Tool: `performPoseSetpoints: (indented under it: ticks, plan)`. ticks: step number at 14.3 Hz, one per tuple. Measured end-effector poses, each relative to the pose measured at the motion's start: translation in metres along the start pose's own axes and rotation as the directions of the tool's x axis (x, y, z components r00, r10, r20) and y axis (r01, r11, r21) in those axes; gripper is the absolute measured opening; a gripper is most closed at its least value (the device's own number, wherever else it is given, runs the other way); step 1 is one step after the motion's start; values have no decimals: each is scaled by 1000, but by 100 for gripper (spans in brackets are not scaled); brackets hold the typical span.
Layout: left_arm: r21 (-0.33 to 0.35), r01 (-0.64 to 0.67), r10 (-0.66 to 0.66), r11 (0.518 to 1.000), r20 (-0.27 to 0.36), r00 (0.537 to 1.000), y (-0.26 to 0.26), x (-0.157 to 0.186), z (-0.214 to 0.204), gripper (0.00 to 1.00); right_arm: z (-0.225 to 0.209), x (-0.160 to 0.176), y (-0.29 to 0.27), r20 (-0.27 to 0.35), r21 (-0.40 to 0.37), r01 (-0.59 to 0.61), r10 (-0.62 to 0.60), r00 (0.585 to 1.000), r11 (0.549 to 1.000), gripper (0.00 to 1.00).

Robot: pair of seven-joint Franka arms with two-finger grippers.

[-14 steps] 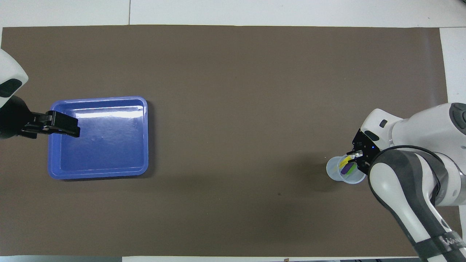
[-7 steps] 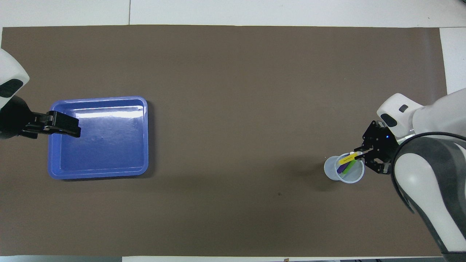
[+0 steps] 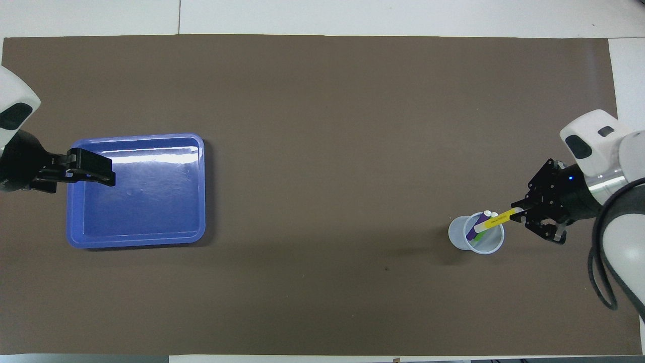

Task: Right arm passes pens to left for tray arrangement
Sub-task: 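Carry the yellow pen toward the left gripper while the left gripper approaches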

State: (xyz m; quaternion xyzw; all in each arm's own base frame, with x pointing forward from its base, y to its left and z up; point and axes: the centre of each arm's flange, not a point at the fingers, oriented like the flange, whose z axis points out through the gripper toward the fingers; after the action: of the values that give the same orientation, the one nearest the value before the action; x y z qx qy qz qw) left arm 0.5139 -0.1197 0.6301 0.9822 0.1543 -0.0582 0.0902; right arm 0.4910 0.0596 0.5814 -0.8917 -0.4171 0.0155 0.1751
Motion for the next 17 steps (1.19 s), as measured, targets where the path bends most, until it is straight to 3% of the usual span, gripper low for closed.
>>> performPoseSetpoints:
  ticks: [3,7,11,14,15,17]
  plan:
    - [-133,224,-216,966,70,974,27,-6,6,100,6,17,-10,-44,91,-291,296,954,952,18]
    - [-218,481,-442,849,207,873,72,-16,21,100,5,45,-22,-99,223,-588,618,780,778,18]
    - [-182,712,-623,678,371,689,113,-29,49,100,10,88,-53,-125,322,-732,794,595,600,18]
    - [-116,850,-735,513,452,505,122,-31,54,100,21,124,-87,-134,387,-800,886,443,459,18]
    - [-102,874,-757,475,460,464,129,-34,58,100,28,133,-98,-135,404,-813,907,400,419,18]
    - [-86,891,-771,446,467,432,149,-42,71,100,39,147,-115,-138,439,-828,937,321,348,18]
